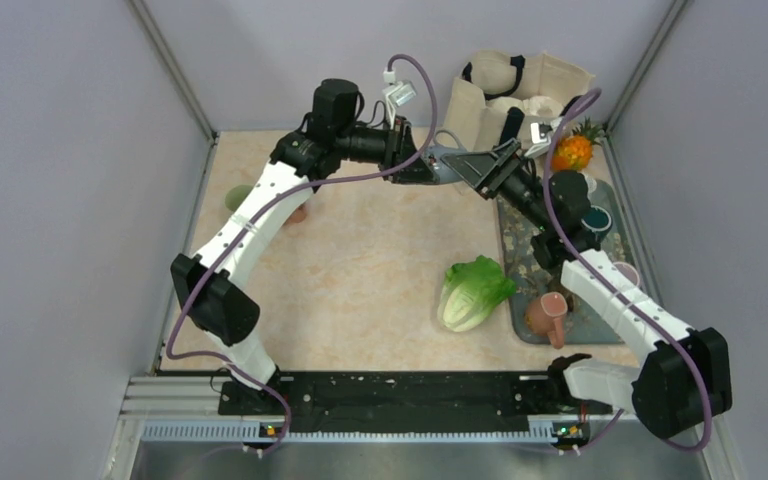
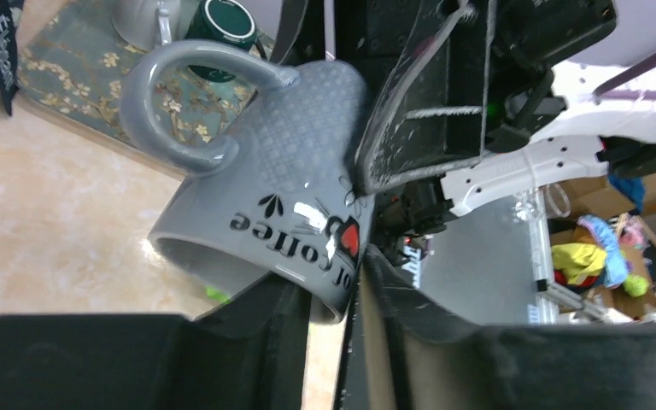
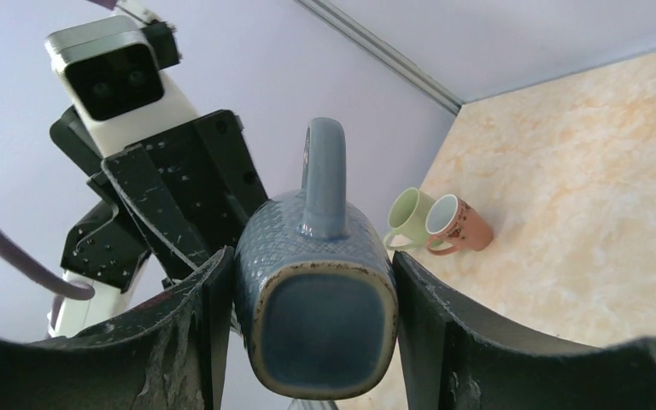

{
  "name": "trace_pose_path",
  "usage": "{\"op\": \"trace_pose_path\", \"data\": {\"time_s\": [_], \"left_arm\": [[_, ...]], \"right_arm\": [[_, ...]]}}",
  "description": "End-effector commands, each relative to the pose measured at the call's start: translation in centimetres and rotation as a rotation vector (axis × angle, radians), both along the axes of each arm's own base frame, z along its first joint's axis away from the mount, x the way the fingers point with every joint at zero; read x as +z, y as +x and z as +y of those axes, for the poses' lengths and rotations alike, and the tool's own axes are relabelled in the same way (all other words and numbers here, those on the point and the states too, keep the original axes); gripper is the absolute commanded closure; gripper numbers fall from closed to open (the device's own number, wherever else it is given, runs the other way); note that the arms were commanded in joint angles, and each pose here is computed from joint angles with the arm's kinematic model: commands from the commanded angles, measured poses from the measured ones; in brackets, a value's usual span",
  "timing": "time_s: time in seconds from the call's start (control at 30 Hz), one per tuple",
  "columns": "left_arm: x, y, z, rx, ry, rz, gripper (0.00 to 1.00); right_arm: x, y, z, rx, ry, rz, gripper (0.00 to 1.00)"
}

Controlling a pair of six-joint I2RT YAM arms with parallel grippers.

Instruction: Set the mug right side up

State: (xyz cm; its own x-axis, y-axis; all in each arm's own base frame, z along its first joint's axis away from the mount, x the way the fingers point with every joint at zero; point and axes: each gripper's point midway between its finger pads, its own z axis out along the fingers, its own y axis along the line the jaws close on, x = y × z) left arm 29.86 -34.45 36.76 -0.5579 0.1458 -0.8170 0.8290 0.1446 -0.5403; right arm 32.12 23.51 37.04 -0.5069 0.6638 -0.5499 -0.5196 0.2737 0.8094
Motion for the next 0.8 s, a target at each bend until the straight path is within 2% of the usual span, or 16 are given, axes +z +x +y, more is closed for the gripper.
{"op": "trace_pose_path", "data": {"time_s": [0.0, 0.07, 0.1, 0.27, 0.37, 0.5, 0.67, 0.77], "left_arm": [[3.2, -0.5, -0.6, -0.039, -0.076, -0.062, 0.76], [3.3, -0.5, -0.5, -0.040, -0.073, -0.075, 0.96], [3.1, -0.4, -0.4, -0.035, -0.063, -0.080, 1.00], [1.3, 0.8, 1.1, 0.067, 0.020, -0.132, 1.00], [-0.3, 2.9, 3.2, 0.197, 0.105, -0.163, 1.00], [-2.2, 4.8, 6.0, 0.304, 0.180, -0.196, 1.00], [-4.5, 5.7, 7.6, 0.331, 0.209, -0.170, 1.00], [-6.1, 6.7, 9.8, 0.381, 0.319, -0.195, 1.00]], "right_arm": [[3.5, -1.4, 1.6, 0.075, 0.125, -0.098, 1.00], [3.1, -1.4, 2.4, 0.103, 0.138, -0.085, 1.00], [2.9, -1.4, 2.6, 0.116, 0.144, -0.077, 1.00], [0.5, -0.3, 3.1, 0.104, 0.113, -0.008, 0.98], [-2.0, 0.5, 2.9, 0.060, 0.037, 0.040, 0.46], [-5.2, 1.0, 3.0, 0.049, -0.047, 0.095, 0.04], [-7.5, 1.6, 3.1, 0.036, -0.084, 0.150, 0.01], [-8.4, 2.0, 2.5, -0.004, -0.142, 0.157, 0.01]]}}
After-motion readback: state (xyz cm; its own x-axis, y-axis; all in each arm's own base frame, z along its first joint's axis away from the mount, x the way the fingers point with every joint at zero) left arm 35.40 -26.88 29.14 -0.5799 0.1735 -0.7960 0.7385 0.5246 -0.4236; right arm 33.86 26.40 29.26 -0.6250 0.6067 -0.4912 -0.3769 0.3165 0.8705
